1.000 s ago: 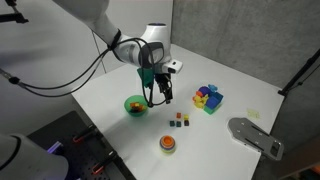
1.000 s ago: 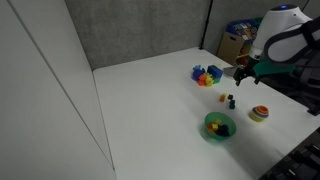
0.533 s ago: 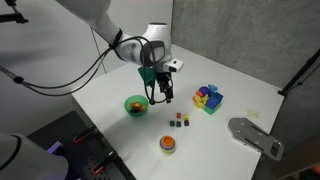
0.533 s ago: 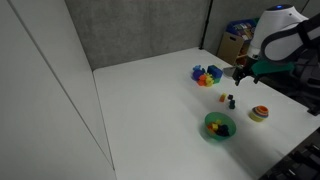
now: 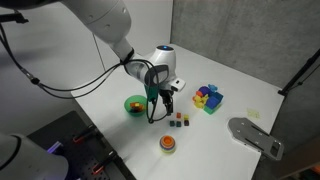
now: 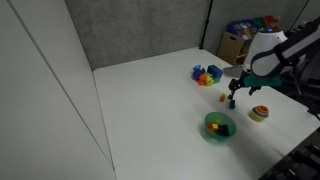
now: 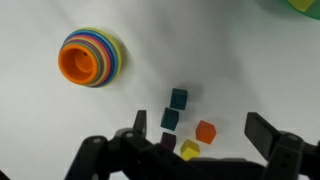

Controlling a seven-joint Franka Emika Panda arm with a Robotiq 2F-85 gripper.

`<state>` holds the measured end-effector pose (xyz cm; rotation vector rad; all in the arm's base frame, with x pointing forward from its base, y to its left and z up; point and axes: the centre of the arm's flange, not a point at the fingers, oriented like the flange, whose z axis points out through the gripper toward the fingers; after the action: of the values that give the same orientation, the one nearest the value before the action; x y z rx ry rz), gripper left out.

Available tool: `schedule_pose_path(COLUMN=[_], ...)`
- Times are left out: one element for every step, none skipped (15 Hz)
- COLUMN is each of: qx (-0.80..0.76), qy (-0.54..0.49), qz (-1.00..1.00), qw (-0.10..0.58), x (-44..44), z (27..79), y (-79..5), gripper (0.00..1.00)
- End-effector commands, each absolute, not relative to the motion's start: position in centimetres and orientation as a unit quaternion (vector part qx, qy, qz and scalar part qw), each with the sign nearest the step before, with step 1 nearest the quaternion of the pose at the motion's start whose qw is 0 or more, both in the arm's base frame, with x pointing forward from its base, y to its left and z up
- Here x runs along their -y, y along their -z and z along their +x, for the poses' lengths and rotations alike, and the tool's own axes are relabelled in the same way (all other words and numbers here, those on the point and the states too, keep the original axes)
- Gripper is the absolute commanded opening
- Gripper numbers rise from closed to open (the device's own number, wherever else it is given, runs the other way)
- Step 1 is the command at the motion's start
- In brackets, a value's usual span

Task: Put the small green block in the bowl

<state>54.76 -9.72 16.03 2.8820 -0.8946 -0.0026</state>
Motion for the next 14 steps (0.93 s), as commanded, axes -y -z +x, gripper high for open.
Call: schedule_pose_path(qx=[0.32,0.328,0.336,0.343,0.348,0.353,0.356,0.358,0.359,0.361,0.361,0.361,0.361,0.361], qy=[0.0,-0.001,-0.003,-0.004,-0.003,-0.004,-0.003,-0.002,-0.002,-0.004,-0.002,-0.004,-0.005,-0.003], qz=[0.946,0.943,0.941,0.938,0.936,0.934,0.933,0.933,0.932,0.932,0.931,0.932,0.931,0.932], qw=[0.053,0.051,0.049,0.048,0.047,0.047,0.047,0.046,0.047,0.046,0.046,0.047,0.044,0.041], x=[11.7,12.2,12.7,13.2,13.7,14.2,14.5,14.9,15.2,15.5,15.7,15.9,16.0,16.1], z=[57.4,57.8,58.0,58.4,58.6,58.8,58.9,58.8,58.7,58.6,58.5,58.4,58.3,58.2], y=[-12.2,-11.3,-10.5,-9.6,-8.9,-8.2,-7.6,-7.0,-6.5,-5.9,-5.4,-4.9,-4.5,-4.1], gripper=[1.0,1.0,1.0,1.0,1.0,1.0,1.0,1.0,1.0,1.0,1.0,1.0,1.0,1.0])
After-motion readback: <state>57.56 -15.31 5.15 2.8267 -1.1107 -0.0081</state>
